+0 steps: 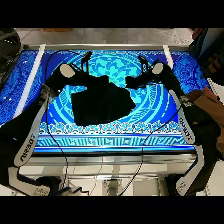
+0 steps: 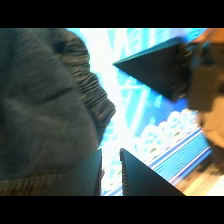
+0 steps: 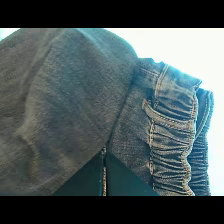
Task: Fold the clothes and pants, and hang the long-sleeved shirts on hangers.
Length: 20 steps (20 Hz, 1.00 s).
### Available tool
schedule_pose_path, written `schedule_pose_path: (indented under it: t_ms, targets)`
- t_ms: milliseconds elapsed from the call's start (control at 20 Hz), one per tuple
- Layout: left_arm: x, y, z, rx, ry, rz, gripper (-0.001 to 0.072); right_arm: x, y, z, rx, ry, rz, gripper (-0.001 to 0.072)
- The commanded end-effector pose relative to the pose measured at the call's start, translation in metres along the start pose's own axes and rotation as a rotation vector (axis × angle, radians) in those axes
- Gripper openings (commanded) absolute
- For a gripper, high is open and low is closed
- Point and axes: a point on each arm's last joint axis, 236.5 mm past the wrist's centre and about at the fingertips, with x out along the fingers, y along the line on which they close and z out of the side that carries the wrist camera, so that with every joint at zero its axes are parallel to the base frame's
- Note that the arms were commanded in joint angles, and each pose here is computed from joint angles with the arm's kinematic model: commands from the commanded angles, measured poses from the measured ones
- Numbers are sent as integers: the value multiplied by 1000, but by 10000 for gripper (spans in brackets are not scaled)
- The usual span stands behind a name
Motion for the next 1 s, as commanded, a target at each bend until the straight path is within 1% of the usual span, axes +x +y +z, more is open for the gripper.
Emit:
schedule_pose_path:
  t_ms: [0,100,150,200,350,400,500,550,650,750,850,950]
  targets:
    - [-1,-4,12,-9,-45,-26,169,-1,-3,0,-5,1,-10,28]
    - [-13,17,23,70,-73,25,167,-2,-7,0,-48,4,-19,27]
    - [-20,33,29,83,-86,68,114,-4,-10,0,-57,6,-23,27]
    - [-28,54,38,100,-109,129,21,-7,-16,0,-49,8,-26,27]
    - [-51,121,66,163,-191,376,20,-18,-39,-1,-11,26,-39,27]
    - [-55,142,66,203,-178,464,20,-22,-46,-2,2,34,-43,27]
    - [-41,161,42,266,-62,549,20,-29,-58,-4,16,48,-49,27]
    - [-28,161,23,285,18,547,20,-33,-65,-4,6,52,-52,27]
    - [5,141,-25,368,205,478,20,-41,-78,-5,-22,60,-56,27]
    - [30,97,-67,445,324,366,20,-52,-96,-4,-22,54,-59,27]
    - [48,40,-96,449,358,232,20,-67,-123,-1,26,38,-76,26]
    - [56,-13,-137,416,441,81,21,-83,-142,-6,78,47,-68,26]
